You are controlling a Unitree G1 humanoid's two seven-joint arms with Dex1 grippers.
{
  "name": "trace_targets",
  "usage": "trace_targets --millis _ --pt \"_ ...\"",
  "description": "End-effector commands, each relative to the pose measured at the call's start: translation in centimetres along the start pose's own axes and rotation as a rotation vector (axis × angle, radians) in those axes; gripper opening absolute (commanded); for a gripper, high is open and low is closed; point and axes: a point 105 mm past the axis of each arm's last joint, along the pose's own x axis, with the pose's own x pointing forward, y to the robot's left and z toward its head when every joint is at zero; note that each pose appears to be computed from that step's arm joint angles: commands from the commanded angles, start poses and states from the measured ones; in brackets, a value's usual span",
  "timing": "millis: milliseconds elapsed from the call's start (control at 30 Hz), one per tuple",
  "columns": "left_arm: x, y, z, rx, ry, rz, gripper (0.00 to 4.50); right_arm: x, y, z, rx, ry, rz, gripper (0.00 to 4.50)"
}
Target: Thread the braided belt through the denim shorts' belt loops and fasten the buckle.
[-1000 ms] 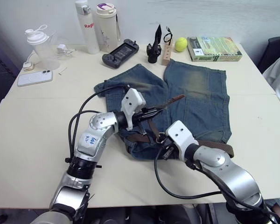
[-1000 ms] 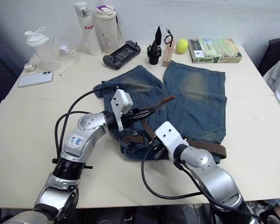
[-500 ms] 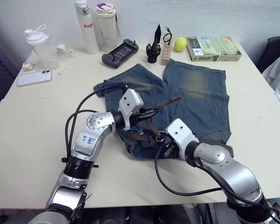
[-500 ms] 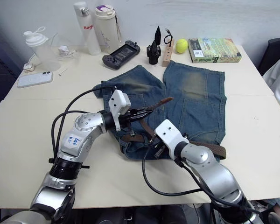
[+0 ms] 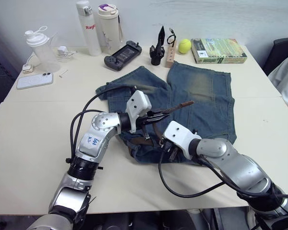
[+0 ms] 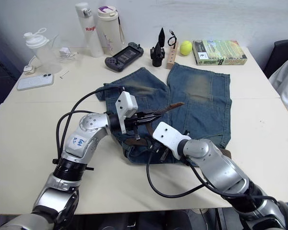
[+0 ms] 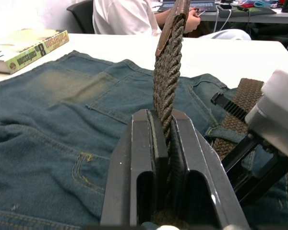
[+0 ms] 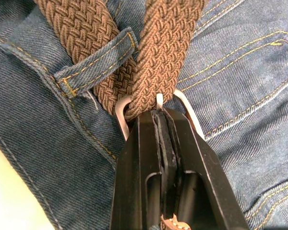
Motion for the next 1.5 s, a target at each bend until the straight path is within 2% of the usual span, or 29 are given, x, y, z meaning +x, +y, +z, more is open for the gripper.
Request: trace_targets --millis 33,333,533,767,1067,1367,1500 --pt "-1.7 0.9 0.3 0.068 0.009 0.056 0.00 -0.8 -0.5 -1.5 0.062 0.046 -0.036 0.11" --pt "-3.8 1.1 -1.3 0.065 0.069 0.104 0.00 -3.8 -1.8 0.9 0.153 -0.087 -0.148 0.11" --pt "-4.0 0.7 -1.5 0.068 0.083 0.091 0.00 -3.5 -1.3 1.7 0.177 -0.120 -0.150 0.11" --pt "-4.0 0.4 -1.4 0.070 0.084 0.083 0.00 -2.0 -0.2 1.3 0.179 -0.106 -0.129 0.11" --pt "-3.9 0.5 -1.1 0.075 0.080 0.086 0.00 -0.9 1.3 0.4 0.148 -0.060 -0.073 0.11" --pt "-3.4 0.3 -0.4 0.104 0.060 0.056 0.00 0.2 2.9 -1.0 0.055 0.082 0.064 0.11" --pt "-3.2 0.4 0.3 0.132 0.045 0.034 0.00 0.7 2.2 -1.4 0.040 0.137 0.071 0.11"
